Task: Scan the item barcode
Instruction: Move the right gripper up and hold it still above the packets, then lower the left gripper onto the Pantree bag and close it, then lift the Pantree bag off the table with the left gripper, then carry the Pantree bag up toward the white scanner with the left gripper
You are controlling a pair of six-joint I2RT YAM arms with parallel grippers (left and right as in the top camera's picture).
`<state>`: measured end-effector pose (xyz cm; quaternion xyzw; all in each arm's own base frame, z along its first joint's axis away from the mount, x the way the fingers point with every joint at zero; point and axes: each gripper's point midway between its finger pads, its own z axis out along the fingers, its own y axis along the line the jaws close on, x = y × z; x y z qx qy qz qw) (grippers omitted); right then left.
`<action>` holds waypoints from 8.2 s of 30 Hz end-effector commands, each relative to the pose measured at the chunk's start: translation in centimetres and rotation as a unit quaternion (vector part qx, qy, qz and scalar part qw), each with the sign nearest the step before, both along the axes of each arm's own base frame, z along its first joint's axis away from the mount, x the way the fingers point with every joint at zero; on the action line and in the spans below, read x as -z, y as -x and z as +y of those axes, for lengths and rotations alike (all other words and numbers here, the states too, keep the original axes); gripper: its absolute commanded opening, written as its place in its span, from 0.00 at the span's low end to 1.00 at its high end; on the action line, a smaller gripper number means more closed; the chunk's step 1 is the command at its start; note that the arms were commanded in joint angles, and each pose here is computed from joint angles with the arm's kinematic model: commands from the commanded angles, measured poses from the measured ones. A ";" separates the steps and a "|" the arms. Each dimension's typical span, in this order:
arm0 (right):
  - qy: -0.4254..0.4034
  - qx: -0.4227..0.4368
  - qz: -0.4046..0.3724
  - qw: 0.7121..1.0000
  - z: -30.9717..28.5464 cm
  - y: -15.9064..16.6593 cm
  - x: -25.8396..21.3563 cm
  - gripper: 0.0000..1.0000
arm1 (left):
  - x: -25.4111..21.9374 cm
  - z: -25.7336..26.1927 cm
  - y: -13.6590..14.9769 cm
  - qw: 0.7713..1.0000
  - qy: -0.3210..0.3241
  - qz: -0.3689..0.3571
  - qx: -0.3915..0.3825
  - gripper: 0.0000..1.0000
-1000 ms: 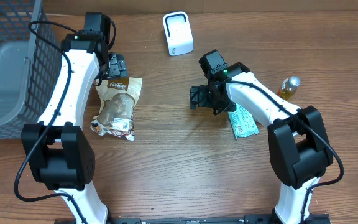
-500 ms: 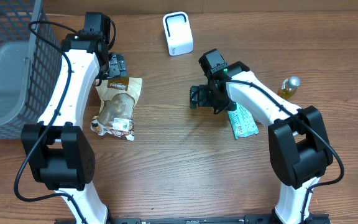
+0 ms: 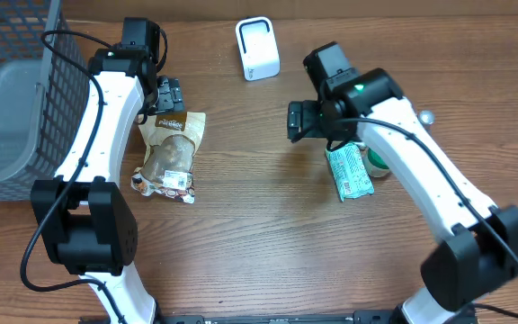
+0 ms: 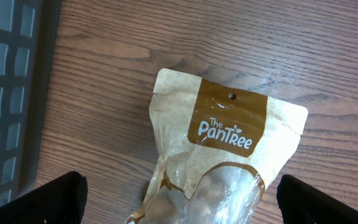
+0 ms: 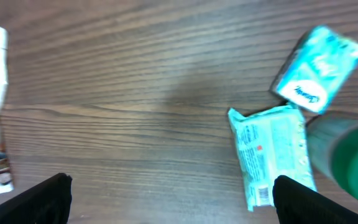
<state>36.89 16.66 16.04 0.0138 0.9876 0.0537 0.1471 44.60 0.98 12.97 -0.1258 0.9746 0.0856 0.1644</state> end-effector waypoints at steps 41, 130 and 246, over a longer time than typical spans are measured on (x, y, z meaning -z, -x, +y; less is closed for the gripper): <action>0.007 0.005 -0.016 1.000 -0.6 -0.6 -0.7 1.00 | -0.6 -0.1 -0.3 1.000 -0.006 -0.010 0.002 1.00; 0.007 0.005 -0.016 1.000 -0.6 -0.6 -0.7 1.00 | 6.4 0.0 6.3 0.968 0.152 0.118 0.162 0.75; 0.007 0.005 -0.016 1.000 -0.6 -0.6 -0.7 1.00 | -2.1 -14.0 0.9 0.875 0.409 -0.012 0.260 0.04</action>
